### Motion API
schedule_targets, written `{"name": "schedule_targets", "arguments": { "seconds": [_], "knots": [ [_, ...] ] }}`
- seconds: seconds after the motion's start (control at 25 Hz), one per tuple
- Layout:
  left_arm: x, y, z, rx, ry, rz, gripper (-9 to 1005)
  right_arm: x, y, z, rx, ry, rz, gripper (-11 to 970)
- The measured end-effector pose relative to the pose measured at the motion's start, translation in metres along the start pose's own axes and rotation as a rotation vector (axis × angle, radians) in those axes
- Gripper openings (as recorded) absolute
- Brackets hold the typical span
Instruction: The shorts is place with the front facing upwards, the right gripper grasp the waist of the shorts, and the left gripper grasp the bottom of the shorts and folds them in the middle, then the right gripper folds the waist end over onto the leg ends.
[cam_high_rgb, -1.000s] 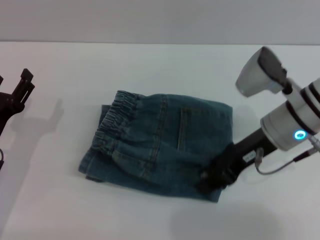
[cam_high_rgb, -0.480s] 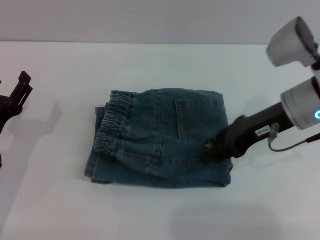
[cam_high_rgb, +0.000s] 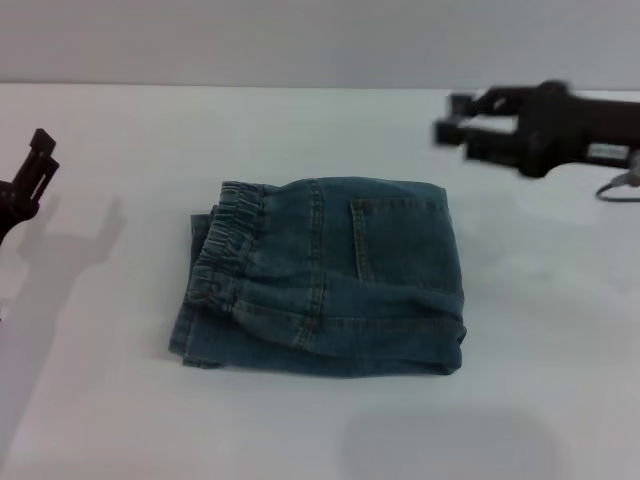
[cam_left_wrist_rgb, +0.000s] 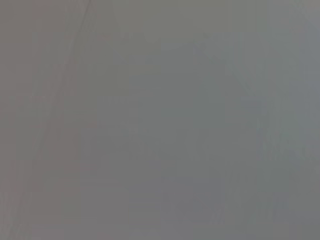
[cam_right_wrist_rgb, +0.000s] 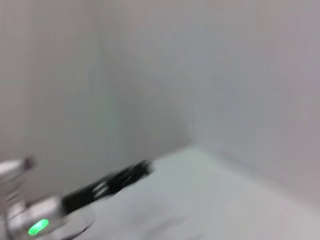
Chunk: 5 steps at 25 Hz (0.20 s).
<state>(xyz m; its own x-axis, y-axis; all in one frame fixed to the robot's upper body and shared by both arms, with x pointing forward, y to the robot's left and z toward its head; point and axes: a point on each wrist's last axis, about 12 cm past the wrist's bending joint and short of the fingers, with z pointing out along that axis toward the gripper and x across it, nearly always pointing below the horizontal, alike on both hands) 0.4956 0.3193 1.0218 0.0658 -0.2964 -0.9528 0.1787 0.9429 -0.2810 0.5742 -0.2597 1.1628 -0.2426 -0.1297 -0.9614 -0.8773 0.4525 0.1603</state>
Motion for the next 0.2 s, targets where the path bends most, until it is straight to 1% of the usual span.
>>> {"name": "schedule_targets", "arguments": {
  "seconds": [0.12, 0.2],
  "knots": [
    [-0.002, 0.001, -0.001, -0.004, -0.017, -0.001, 843, 0.019, -0.01, -0.015, 0.141, -0.141, -0.069, 408],
    [-0.003, 0.001, -0.002, -0.003, -0.026, -0.001, 843, 0.036, -0.017, -0.024, 0.266, -0.24, -0.104, 408]
  ]
}}
